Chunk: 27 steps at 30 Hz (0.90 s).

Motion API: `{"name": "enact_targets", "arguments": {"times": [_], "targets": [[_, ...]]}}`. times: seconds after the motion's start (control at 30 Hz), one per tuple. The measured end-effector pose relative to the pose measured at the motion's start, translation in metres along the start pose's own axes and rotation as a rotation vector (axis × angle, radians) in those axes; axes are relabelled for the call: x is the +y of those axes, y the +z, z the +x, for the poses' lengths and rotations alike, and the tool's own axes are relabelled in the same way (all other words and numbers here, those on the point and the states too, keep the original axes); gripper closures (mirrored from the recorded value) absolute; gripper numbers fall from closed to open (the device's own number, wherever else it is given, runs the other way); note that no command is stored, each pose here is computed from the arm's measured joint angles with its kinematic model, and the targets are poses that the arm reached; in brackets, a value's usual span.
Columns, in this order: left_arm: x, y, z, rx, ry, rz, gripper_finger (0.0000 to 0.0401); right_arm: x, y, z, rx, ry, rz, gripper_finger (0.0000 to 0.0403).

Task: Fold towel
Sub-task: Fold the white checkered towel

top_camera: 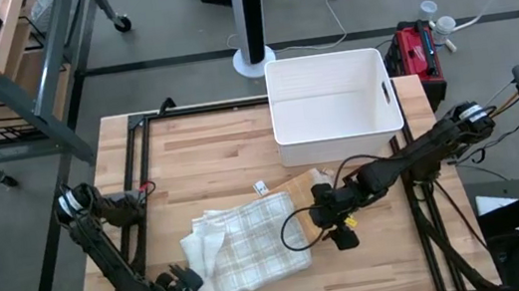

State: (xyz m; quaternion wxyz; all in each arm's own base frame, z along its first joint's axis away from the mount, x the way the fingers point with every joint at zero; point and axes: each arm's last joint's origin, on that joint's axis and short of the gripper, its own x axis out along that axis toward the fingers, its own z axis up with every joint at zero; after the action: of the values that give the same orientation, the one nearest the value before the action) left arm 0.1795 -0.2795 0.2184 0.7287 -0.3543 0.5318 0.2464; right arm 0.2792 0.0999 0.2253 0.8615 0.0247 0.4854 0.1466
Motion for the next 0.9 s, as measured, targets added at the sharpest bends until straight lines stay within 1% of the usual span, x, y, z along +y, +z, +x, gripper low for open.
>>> {"name": "enact_targets", "arguments": {"times": [0.1, 0.17, 0.27, 0.37, 0.43, 0.53, 0.7, 0.8, 0.9], "targets": [[0.000, 0.007, 0.000, -0.125, -0.018, -0.018, 0.0399, -0.001, 0.002, 0.000, -0.027, -0.050, -0.003, 0.0132], [0.001, 0.013, 0.002, -0.176, -0.006, -0.031, 0.0399, -0.003, 0.002, 0.000, -0.037, -0.100, -0.010, 0.0128], [0.006, 0.029, 0.007, -0.218, 0.076, -0.041, 0.0398, -0.004, 0.004, 0.000, -0.057, -0.152, -0.029, 0.0124], [0.008, 0.047, 0.014, -0.242, 0.160, -0.019, 0.0393, -0.004, 0.007, 0.000, -0.096, -0.152, -0.042, 0.0124], [0.007, 0.061, 0.019, -0.215, 0.194, 0.023, 0.0381, -0.003, 0.009, 0.000, -0.109, -0.147, -0.042, 0.0127], [0.006, 0.079, 0.024, -0.140, 0.233, 0.061, 0.0349, -0.003, 0.009, 0.000, -0.113, -0.139, -0.040, 0.0132], [0.007, 0.101, 0.029, -0.116, 0.264, 0.057, 0.0273, -0.003, 0.009, 0.000, -0.113, -0.139, -0.039, 0.0135], [0.006, 0.108, 0.032, -0.115, 0.256, 0.046, 0.0233, -0.003, 0.009, 0.000, -0.114, -0.139, -0.040, 0.0130], [0.005, 0.112, 0.038, -0.106, 0.223, 0.050, 0.0207, -0.003, 0.009, 0.000, -0.113, -0.139, -0.041, 0.0126]]}}
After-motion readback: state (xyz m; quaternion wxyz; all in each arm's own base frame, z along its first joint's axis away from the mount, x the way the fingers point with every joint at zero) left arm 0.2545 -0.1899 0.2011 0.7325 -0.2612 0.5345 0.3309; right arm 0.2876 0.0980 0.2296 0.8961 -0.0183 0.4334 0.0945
